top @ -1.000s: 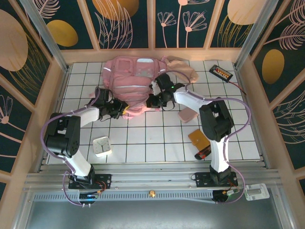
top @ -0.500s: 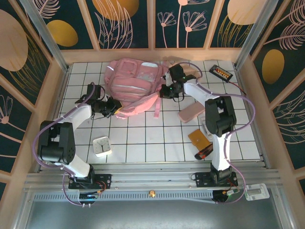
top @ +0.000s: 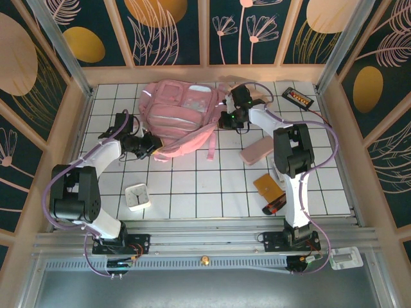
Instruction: Pack the student bag
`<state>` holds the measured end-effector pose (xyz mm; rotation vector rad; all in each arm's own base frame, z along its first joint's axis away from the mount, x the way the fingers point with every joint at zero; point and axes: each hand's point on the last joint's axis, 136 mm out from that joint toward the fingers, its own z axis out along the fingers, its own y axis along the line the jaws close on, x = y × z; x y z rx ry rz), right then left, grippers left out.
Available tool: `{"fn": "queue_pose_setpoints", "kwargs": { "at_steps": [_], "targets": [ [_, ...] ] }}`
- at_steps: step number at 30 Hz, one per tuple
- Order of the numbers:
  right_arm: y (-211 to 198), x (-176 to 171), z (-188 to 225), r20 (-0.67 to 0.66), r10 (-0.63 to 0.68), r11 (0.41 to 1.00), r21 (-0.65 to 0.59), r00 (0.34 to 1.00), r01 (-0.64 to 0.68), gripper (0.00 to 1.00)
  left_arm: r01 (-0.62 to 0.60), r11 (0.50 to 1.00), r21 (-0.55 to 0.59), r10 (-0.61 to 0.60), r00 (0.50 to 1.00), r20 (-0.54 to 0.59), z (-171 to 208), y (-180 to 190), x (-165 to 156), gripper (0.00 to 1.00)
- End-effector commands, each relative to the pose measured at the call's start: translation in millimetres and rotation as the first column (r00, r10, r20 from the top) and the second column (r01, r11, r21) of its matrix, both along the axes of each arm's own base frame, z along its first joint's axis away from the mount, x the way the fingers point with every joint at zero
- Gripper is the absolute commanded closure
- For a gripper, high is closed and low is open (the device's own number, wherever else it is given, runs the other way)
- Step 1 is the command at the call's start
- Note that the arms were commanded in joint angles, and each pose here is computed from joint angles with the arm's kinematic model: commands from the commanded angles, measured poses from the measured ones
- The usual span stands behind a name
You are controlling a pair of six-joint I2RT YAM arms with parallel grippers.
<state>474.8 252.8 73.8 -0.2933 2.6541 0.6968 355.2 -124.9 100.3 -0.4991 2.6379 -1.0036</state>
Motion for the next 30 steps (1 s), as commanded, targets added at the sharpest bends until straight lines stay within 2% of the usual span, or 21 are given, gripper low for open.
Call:
{"fn": "queue_pose_setpoints", "kwargs": {
  "at_steps": [1,4,9,11,12,14,15,17,20,23,24,27,30],
  "targets": [
    [-65,62,22,0.202,-0.17,0.98,-0.065,0.965,0.186,1.0,0.015,0.99,0.143,-0.007,0.998,-0.056,-13,33,-26,0.95],
    [-60,59,24,0.222,-0.14,0.987,-0.049,0.965,0.155,1.0,0.021,0.978,0.205,-0.009,0.998,-0.062,-15,43,-29,0.94],
    [-48,52,35,0.26,-0.085,0.996,-0.011,0.962,0.091,1.0,-0.006,0.98,0.2,0.015,0.999,-0.041,-10,45,-18,0.9],
    [-41,45,36,0.254,-0.071,0.997,0.012,0.965,0.071,1.0,-0.028,0.975,0.221,0.036,0.999,-0.031,-5,50,-9,0.71],
    [-36,39,35,0.246,-0.058,0.998,0.022,0.968,0.055,1.0,-0.041,0.971,0.237,0.05,0.998,-0.031,-4,54,-6,0.56],
    [-26,27,34,0.237,-0.045,0.999,0.034,0.971,0.038,1.0,-0.08,0.959,0.271,0.093,0.995,-0.036,-3,66,-2,0.19],
    [-21,20,31,0.228,-0.034,0.999,0.035,0.973,0.026,1.0,-0.102,0.952,0.287,0.117,0.992,-0.036,-1,72,-1,0.12],
    [-15,8,25,0.21,-0.019,0.999,0.033,0.977,0.013,1.0,-0.158,0.936,0.315,0.178,0.983,-0.035,2,86,0,0.02],
    [-12,-4,15,0.18,-0.002,1.0,0.028,0.984,-0.003,1.0,-0.243,0.908,0.34,0.255,0.967,0.008,18,98,4,0.02],
    [-18,-8,12,0.159,-0.003,1.0,0.023,0.987,-0.001,1.0,-0.322,0.895,0.308,0.315,0.946,0.072,41,101,13,0.01],
    [-23,-7,14,0.159,-0.014,1.0,0.018,0.987,0.011,0.98,-0.332,0.897,0.291,0.321,0.943,0.087,47,100,16,0.01],
    [-46,-3,20,0.146,-0.084,0.996,-0.001,0.986,0.085,0.62,-0.306,0.914,0.268,0.285,0.952,0.114,59,91,30,0.01],
    [-84,0,30,0.135,-0.212,0.976,-0.017,0.968,0.216,0.46,-0.236,0.922,0.307,0.195,0.968,0.159,72,73,47,0.01]
  ]
}}
